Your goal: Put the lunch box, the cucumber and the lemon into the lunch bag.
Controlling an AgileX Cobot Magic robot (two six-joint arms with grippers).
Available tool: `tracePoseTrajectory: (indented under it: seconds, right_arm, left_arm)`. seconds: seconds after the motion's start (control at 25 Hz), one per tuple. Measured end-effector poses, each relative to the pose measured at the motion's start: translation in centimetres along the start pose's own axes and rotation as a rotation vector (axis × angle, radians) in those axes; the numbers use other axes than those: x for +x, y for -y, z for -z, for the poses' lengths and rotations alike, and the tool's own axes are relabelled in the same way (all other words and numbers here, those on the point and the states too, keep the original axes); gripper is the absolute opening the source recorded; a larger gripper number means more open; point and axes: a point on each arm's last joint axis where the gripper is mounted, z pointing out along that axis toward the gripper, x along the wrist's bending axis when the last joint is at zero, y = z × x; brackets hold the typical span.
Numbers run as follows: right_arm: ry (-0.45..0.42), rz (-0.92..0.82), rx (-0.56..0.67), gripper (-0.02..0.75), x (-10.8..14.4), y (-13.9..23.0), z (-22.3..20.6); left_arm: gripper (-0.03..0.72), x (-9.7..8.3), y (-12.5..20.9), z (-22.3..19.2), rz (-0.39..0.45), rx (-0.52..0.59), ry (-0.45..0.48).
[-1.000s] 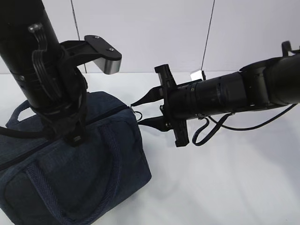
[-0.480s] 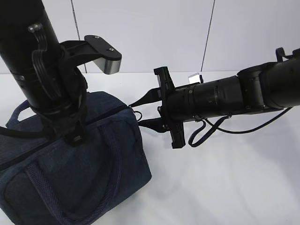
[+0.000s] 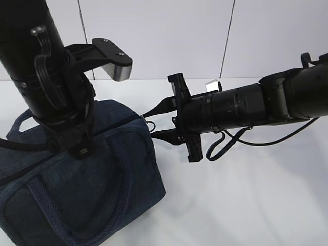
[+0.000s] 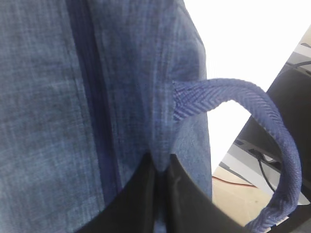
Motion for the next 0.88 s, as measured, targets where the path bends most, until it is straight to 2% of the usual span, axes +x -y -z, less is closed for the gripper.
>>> tracePoseTrajectory:
  seconds: [0.24, 0.64, 0.88]
  right_arm:
    - [0.0, 0.0, 0.0, 0.214, 0.0, 0.0, 0.0]
    - [0.001, -0.001, -0.006, 0.181, -0.01, -0.06, 0.0]
    - [0.005, -0.001, -0.022, 0.067, -0.05, -0.2, 0.0]
  left_arm:
    - [-0.001, 0.02, 0.01, 0.0, -0.001, 0.001, -0.002]
    - [-0.001, 0.02, 0.01, 0.0, -0.001, 0.001, -0.002]
    - [-0.001, 0.02, 0.01, 0.0, -0.001, 0.001, -0.002]
